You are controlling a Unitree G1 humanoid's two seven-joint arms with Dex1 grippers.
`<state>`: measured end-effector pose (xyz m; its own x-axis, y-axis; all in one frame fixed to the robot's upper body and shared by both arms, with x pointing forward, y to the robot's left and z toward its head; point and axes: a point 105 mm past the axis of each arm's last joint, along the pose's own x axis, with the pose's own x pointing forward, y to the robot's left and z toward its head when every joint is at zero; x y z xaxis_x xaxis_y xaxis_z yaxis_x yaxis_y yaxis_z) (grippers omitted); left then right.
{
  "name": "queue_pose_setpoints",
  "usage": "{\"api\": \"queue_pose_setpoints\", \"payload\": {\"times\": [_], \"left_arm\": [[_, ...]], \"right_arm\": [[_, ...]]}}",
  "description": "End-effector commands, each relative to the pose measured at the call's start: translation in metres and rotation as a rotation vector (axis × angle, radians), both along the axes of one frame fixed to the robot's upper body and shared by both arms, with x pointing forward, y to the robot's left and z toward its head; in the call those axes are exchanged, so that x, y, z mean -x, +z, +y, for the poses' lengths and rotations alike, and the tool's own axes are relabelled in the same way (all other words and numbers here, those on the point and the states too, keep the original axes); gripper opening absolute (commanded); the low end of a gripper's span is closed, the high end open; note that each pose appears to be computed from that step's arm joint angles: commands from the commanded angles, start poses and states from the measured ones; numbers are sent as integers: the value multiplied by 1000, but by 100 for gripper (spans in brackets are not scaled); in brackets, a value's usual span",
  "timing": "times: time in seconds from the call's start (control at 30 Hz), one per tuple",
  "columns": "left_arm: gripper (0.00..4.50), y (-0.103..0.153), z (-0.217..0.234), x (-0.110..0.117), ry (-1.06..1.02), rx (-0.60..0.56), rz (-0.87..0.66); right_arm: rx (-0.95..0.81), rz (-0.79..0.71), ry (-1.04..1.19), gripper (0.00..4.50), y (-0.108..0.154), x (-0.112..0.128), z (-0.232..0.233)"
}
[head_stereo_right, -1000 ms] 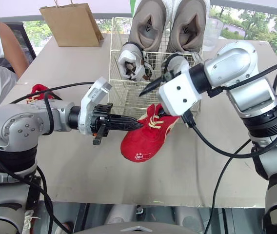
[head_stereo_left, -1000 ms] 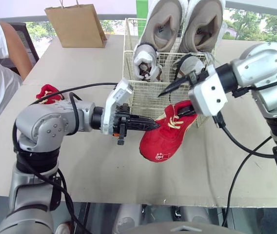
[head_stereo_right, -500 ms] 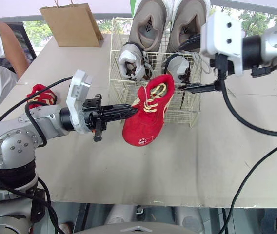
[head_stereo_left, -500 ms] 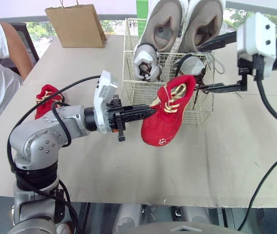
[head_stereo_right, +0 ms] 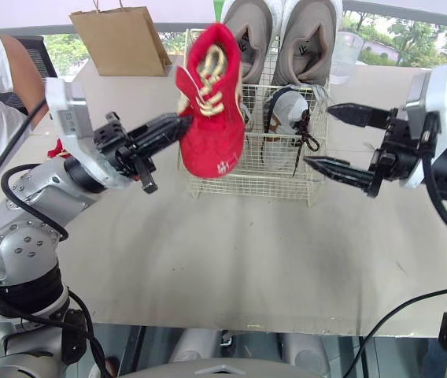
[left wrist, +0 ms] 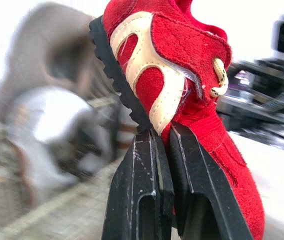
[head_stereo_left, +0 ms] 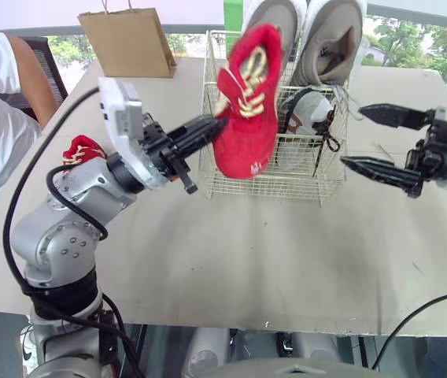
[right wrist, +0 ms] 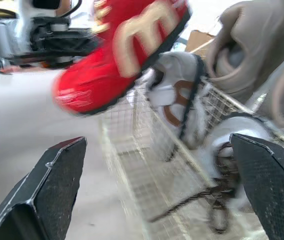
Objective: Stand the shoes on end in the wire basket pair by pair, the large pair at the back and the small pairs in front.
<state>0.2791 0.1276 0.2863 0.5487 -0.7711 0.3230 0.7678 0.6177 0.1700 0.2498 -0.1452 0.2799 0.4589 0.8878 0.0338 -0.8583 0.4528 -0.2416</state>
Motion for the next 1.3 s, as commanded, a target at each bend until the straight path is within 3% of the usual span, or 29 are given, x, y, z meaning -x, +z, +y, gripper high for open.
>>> {"api": "queue_pose_setpoints", "payload": {"times": [0.03,0.37,0.5,0.63,0.97,1.23,1.3], "left_arm": [[0,13,2,1,96,-15,-176],[0,-14,-3,-7,162,-168,-493],[0,-24,-5,-12,159,-146,-512],[0,-16,-15,-6,98,-81,-511],[0,-19,-44,15,-114,-58,-476],[0,-27,-42,16,-124,-74,-433],[0,-28,-39,14,-119,-47,-365]], "right_arm": [[-43,-8,-21,445,0,9,5],[-136,61,-25,445,-14,19,9],[-131,77,-57,445,-17,22,3],[-165,110,-92,445,-17,17,8],[-278,207,19,445,-13,-12,76],[-299,205,84,88,-3,-11,82],[-297,200,83,48,-3,-11,81]]}}
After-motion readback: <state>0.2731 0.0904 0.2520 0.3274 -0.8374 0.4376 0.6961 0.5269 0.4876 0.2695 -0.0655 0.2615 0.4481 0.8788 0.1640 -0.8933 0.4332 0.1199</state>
